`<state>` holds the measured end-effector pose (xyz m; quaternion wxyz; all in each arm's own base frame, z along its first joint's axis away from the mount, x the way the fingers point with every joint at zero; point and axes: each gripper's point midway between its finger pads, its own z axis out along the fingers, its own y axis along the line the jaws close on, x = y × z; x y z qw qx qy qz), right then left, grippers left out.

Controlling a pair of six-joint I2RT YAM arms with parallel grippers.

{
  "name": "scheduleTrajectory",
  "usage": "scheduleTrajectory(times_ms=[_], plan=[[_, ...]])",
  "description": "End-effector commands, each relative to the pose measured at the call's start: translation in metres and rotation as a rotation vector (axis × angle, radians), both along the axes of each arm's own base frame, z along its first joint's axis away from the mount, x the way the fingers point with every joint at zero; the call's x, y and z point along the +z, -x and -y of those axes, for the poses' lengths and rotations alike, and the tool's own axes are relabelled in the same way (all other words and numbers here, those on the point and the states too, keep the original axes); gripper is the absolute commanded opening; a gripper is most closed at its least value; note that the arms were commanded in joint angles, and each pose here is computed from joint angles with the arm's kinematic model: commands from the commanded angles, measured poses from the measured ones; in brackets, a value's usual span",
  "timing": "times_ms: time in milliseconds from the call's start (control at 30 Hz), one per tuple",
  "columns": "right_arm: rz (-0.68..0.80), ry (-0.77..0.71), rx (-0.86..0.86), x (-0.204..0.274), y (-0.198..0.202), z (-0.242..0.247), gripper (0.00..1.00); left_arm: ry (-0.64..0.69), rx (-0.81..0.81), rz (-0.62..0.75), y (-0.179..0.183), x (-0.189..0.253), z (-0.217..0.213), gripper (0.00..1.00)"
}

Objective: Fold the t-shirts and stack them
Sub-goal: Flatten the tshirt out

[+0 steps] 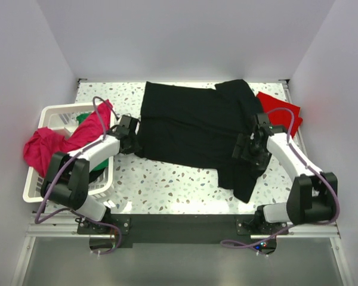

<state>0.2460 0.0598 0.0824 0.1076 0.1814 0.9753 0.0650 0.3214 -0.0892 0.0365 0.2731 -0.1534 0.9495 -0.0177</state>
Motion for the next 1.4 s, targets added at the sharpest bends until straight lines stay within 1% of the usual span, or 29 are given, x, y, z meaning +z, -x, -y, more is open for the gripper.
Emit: scheduleTrajectory(times_ms=[0,33,67,167,200,267,367,400,500,533,567,733,833,1000,1167,1367], plan=[[-0.06,0.116,-0.088,0.01,0.049,0.026,0.87,-0.004,-0.048,-0.002,0.006,0.005,-0.003,0.0],[-0.093,0.148,-0.09,0.01,0.064,0.031,0.85,-0.004,-0.055,-0.003,0.007,0.006,-0.003,0.0],[-0.085,0.154,-0.099,0.013,0.072,0.032,0.84,-0.003,-0.063,-0.007,0.009,0.005,-0.005,0.0],[-0.192,0.143,-0.123,-0.003,0.116,0.029,0.77,0.005,-0.072,-0.013,0.011,0.005,-0.011,0.0],[-0.199,0.131,-0.13,-0.005,0.123,0.027,0.73,0.006,-0.073,-0.013,0.011,0.006,-0.013,0.0],[-0.207,0.11,-0.152,-0.009,0.133,0.021,0.67,0.004,-0.083,-0.008,0.01,0.008,-0.017,0.0],[-0.222,0.106,-0.171,-0.013,0.145,0.018,0.61,0.005,-0.1,-0.004,0.007,0.011,-0.02,0.0],[-0.224,0.109,-0.174,-0.015,0.147,0.017,0.56,0.004,-0.105,-0.002,0.005,0.012,-0.021,0.0],[-0.263,0.135,-0.185,-0.021,0.155,0.015,0.51,0.006,-0.121,-0.005,0.002,0.013,-0.022,0.0],[-0.27,0.15,-0.171,-0.023,0.158,0.014,0.48,0.008,-0.125,-0.002,0.0,0.015,-0.022,0.0],[-0.262,0.163,-0.187,-0.022,0.156,0.014,0.47,0.011,-0.124,0.001,-0.001,0.016,-0.024,0.0],[-0.202,0.207,-0.217,-0.02,0.145,0.016,0.47,0.01,-0.145,0.011,-0.006,0.02,-0.029,0.0],[-0.152,0.179,-0.229,-0.025,0.131,0.009,0.47,0.025,-0.149,0.022,-0.01,0.023,-0.029,0.0],[-0.19,0.211,-0.241,-0.043,0.129,0.009,0.51,0.058,-0.148,0.032,-0.016,0.026,-0.025,0.0],[-0.19,0.249,-0.288,-0.046,0.135,0.018,0.55,0.061,-0.142,0.044,-0.018,0.03,-0.025,0.0],[-0.168,0.268,-0.331,-0.054,0.137,0.023,0.54,0.08,-0.147,0.033,-0.013,0.026,-0.024,0.0]])
